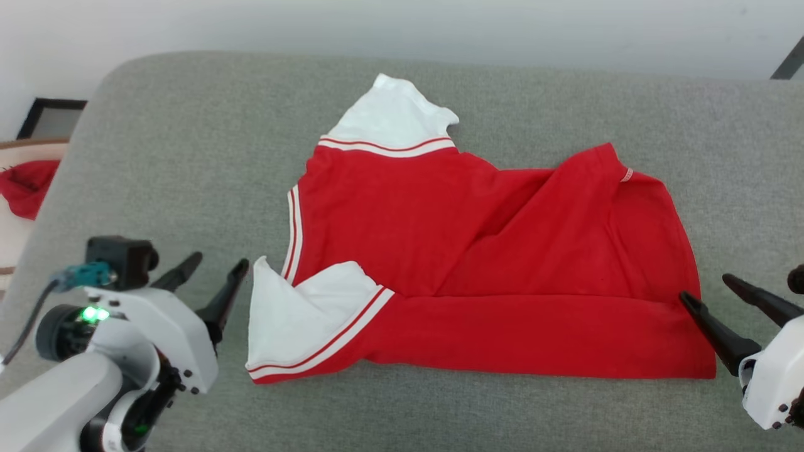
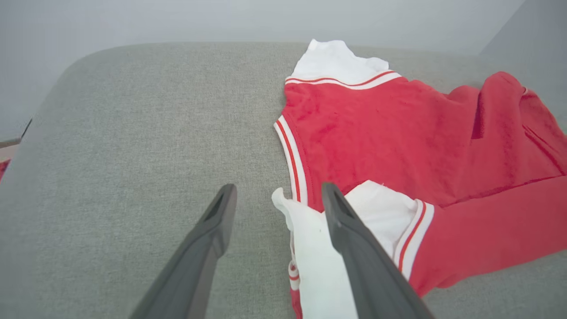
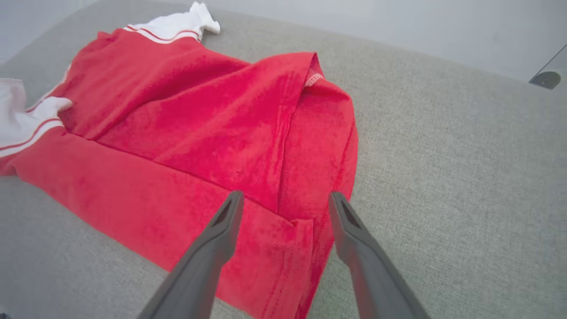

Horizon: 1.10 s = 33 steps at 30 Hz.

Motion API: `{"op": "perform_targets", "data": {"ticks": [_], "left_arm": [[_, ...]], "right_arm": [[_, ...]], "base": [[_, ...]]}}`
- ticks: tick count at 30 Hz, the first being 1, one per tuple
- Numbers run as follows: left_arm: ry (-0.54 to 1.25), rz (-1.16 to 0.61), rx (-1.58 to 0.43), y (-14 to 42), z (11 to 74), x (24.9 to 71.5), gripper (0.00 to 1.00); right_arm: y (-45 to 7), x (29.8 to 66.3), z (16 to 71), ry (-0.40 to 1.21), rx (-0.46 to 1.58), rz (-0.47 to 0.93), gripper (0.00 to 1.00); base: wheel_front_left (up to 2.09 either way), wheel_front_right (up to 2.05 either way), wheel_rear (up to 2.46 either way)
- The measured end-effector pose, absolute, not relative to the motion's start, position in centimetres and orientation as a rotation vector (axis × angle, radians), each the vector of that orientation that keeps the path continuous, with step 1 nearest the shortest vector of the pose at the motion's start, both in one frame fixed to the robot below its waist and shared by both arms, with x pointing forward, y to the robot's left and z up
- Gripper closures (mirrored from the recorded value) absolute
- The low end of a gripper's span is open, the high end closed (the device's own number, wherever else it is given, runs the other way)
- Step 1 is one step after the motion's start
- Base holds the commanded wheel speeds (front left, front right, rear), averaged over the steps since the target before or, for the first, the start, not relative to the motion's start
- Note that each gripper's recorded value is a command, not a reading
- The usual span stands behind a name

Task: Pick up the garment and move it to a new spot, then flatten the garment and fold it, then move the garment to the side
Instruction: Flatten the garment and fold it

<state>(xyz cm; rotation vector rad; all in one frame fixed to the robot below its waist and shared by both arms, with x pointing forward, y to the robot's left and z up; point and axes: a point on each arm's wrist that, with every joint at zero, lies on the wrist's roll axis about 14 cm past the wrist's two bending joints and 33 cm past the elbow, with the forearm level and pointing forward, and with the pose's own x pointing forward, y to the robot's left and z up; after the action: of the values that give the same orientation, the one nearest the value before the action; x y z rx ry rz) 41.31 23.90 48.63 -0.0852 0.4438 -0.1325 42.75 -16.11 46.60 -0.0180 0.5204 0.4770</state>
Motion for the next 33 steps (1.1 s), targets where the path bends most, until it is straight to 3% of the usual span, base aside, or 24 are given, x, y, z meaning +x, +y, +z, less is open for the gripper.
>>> {"op": "perform_targets", "data": {"ticks": [9, 16, 33], "left_arm": [[0.363, -0.115, -0.129, 23.6, 51.2, 39.1, 0.0], [0.43, -0.119, -0.195, 22.4, 50.5, 37.8, 0.0], [0.981, -0.064, -0.365, 22.1, 42.0, 37.9, 0.0]], "right_arm": [[-15.3, 42.6, 50.5, 0.304, -0.008, 0.469, 0.0], [-16.0, 41.8, 52.2, 0.178, 0.023, 0.412, 0.0], [-19.1, 39.7, 50.7, 0.199, 0.125, 0.252, 0.0]], "base": [[0.0, 0.0, 0.0], [0.0, 0.0, 0.0], [0.0, 0.0, 0.0]]}}
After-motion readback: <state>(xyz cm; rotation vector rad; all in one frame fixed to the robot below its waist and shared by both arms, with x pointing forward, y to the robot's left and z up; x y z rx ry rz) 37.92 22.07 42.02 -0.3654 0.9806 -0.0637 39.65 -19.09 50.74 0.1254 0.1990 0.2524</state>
